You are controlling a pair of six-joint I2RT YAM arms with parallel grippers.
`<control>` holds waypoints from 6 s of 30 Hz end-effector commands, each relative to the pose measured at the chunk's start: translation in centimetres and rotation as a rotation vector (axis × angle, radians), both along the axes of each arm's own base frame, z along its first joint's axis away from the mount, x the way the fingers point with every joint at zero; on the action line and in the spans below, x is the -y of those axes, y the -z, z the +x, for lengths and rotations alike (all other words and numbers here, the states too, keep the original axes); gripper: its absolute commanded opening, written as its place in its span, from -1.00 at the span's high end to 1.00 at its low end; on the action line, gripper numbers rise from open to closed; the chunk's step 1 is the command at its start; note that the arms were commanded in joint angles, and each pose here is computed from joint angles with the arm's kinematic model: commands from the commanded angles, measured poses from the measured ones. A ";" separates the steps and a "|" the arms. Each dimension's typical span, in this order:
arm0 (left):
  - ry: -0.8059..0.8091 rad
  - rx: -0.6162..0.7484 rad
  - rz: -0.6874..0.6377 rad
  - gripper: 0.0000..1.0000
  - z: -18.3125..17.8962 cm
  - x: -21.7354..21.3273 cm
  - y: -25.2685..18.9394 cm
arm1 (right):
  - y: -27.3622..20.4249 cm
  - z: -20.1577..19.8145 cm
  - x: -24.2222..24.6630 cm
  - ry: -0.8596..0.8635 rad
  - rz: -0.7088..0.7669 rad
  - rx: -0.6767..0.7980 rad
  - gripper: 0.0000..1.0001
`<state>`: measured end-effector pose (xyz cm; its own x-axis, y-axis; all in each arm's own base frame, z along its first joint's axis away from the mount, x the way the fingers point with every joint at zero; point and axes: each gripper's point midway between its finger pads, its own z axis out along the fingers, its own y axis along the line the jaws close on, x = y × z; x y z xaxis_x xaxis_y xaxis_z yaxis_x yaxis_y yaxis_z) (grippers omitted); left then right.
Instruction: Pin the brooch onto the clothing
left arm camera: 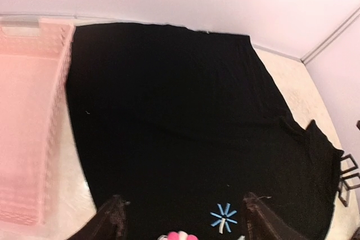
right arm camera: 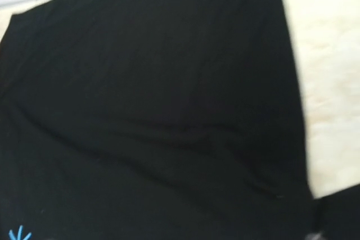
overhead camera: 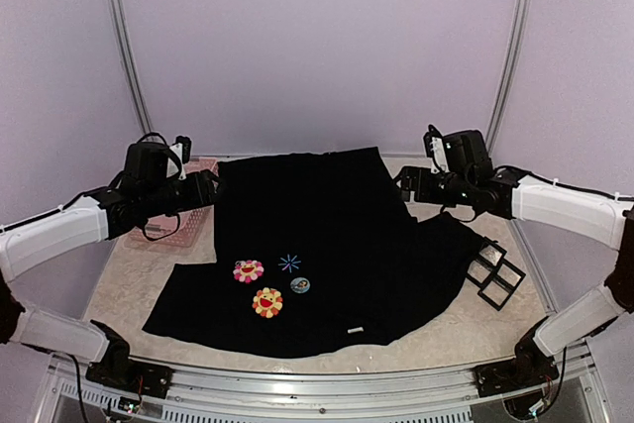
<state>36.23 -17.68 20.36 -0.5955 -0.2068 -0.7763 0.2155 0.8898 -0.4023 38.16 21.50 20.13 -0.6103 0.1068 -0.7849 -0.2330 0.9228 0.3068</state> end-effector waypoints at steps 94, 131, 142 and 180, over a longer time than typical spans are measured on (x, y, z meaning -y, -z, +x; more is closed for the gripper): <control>-0.614 0.131 -0.135 -0.98 -2.7 -20.6 -0.4 | 17.2 6.1 -18.0 -0.616 -0.127 -0.291 0.97; -0.603 0.165 -0.136 -0.98 -3.2 -20.4 -1.3 | 10.5 -2.7 -10.2 -0.519 -0.043 -0.241 -0.27; -0.626 0.185 -0.121 -0.98 -3.2 -21.0 -1.6 | 2.8 1.7 7.8 0.066 0.051 -0.012 -0.99; -0.643 0.119 -0.130 -0.98 -2.9 -21.1 1.1 | 4.5 -1.7 18.4 0.374 -0.152 0.048 -0.99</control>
